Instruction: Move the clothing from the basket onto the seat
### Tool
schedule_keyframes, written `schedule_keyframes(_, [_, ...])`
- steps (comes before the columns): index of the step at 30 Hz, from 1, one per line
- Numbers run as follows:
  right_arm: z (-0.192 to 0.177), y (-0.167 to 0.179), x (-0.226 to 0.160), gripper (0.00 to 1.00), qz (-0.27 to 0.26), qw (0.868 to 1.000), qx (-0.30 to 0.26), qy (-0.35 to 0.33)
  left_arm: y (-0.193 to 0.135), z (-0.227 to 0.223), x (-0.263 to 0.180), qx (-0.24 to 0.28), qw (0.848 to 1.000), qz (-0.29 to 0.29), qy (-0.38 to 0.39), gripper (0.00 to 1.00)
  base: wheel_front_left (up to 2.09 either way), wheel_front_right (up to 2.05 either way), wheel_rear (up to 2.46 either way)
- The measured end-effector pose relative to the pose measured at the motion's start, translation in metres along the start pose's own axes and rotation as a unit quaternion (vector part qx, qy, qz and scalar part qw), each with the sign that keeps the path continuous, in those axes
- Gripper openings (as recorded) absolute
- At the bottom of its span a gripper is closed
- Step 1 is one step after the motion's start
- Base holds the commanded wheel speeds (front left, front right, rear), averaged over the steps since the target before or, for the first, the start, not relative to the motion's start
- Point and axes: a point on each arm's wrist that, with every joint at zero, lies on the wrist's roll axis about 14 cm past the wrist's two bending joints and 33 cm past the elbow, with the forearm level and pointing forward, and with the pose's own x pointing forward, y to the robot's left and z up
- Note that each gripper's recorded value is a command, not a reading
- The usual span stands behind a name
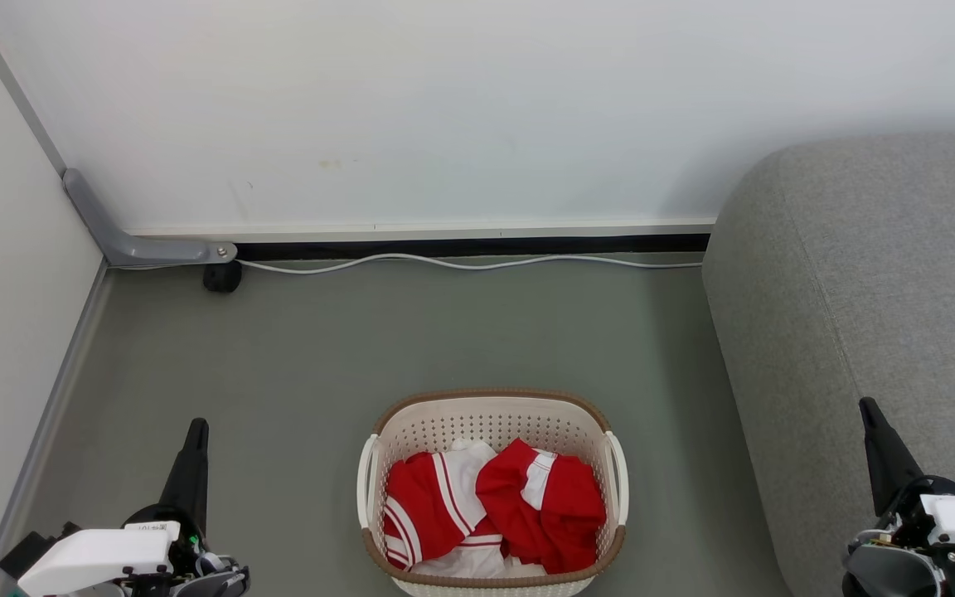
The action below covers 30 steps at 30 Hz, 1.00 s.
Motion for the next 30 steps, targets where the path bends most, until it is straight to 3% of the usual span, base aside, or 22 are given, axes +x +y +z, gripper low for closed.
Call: schedule_keyframes(30, [0.0000,0.0000,0.0000,0.00,0.000,1.000,0.000,0.000,0.0000,0.0000,0.0000,0.000,1.000,0.000,0.000,0.00,0.00,0.00,0.00])
